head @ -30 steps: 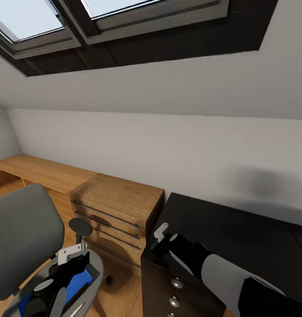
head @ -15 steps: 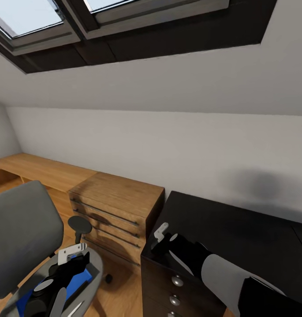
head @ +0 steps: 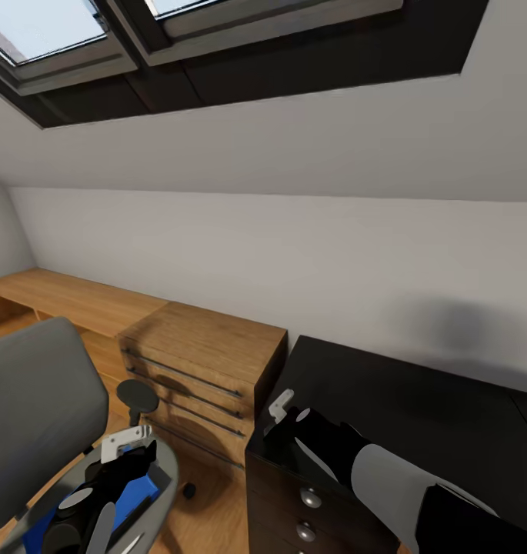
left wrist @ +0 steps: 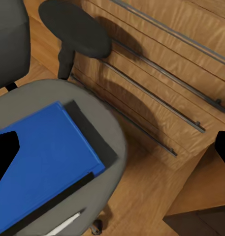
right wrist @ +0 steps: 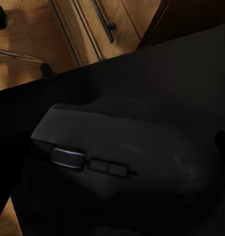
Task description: In the bedroom, organize the workspace by keeping the computer under the desk, ensuring the monitor is on the desk, placing the keyboard on the desk next to the monitor, placing the mouse on the desk next to the keyboard, moving the folder from the swivel chair onto the desk next to the mouse, stacking the notebook on top of the folder with the pen on top of the notebook, and positioning the swivel chair next to the desk.
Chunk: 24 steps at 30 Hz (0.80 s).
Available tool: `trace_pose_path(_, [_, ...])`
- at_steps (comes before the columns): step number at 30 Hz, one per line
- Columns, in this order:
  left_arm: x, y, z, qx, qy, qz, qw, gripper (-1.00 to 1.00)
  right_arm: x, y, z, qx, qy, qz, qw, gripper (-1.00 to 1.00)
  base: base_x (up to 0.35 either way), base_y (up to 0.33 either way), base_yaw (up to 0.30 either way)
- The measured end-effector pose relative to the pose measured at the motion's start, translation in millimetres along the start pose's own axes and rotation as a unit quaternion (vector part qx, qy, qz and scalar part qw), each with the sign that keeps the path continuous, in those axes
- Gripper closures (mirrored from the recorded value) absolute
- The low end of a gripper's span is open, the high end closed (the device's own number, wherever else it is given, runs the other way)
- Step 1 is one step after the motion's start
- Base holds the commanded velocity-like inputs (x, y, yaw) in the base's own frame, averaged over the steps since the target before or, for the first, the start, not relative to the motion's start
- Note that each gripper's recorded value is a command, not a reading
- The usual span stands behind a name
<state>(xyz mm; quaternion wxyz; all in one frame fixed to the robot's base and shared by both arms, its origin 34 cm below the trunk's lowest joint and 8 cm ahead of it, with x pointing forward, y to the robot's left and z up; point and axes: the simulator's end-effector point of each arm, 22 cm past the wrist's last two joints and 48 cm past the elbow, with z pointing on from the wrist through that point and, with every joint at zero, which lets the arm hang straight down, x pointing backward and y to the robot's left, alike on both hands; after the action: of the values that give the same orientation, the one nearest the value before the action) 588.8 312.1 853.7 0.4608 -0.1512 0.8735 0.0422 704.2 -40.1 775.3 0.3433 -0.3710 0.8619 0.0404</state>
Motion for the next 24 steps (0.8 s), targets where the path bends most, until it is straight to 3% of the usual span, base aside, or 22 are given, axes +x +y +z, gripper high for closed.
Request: trace_pose_path(24, [0.0,6.1,0.9,-0.006,0.001,-0.004,1.0000,-1.00,1.1,-0.3,0.5,0.000,0.002,0.000,1.0000,1.00,0.013,0.000,0.000])
